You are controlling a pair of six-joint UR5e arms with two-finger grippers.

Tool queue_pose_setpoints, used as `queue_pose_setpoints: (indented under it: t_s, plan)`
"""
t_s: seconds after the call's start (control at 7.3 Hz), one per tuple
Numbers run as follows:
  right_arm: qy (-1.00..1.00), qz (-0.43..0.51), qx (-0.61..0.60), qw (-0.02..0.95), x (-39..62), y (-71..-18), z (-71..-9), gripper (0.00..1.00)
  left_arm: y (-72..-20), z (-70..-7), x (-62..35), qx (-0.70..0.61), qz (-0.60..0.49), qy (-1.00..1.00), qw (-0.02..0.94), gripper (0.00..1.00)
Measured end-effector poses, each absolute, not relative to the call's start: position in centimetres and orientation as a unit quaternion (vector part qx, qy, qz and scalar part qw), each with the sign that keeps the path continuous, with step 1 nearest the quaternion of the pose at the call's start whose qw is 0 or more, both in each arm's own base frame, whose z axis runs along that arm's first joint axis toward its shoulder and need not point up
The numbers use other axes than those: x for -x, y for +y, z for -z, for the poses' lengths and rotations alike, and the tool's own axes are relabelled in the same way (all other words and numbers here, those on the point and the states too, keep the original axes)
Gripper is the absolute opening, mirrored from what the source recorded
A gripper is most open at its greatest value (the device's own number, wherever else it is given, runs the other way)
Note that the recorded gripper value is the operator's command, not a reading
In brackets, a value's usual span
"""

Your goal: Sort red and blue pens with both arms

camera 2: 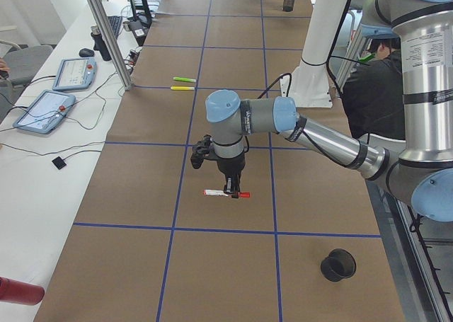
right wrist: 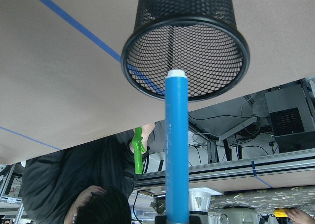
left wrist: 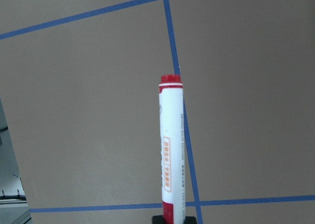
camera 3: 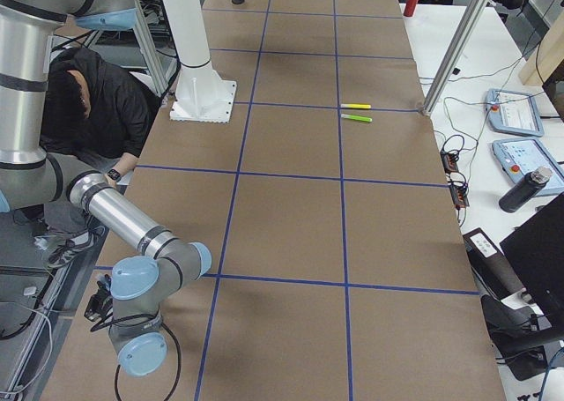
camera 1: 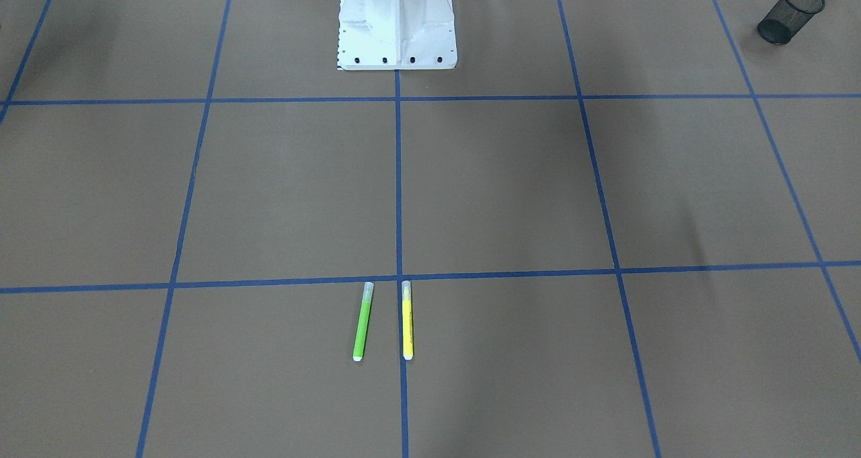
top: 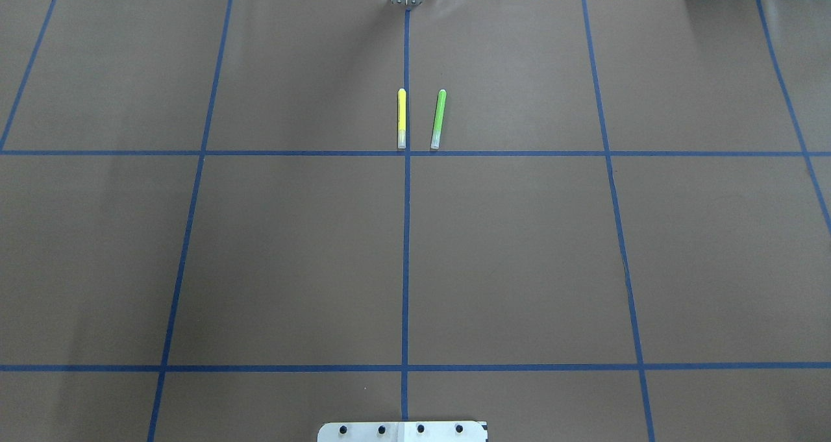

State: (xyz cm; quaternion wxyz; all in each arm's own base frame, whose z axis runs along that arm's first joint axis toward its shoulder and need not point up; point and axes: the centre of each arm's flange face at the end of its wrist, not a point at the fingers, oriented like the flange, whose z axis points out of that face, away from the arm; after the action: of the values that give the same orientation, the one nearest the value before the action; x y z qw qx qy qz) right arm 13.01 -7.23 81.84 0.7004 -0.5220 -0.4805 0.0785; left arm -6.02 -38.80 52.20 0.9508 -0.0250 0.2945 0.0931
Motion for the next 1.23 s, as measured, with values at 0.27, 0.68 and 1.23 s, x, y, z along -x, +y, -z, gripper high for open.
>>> queue_pose_setpoints:
  t_s: [0.27,0.68,1.23]
  plan:
    - [-0.479,-0.080,0.521,0.702,-13.3,-7.2,-81.8,0.00,-38.9,-52.1,6.0,0.025,-0.093,0.295,0.951,0.00]
    - [-0.476,-0.082,0.518,0.706,-13.4,-7.3,-81.8,0.99,-38.9,-52.0,6.0,0.023,-0.094,0.294,0.951,0.00]
    - [-0.466,-0.094,0.519,0.710,-13.9,-8.2,-81.7,0.99,-39.3,-51.9,6.0,0.022,-0.094,0.294,0.951,0.00]
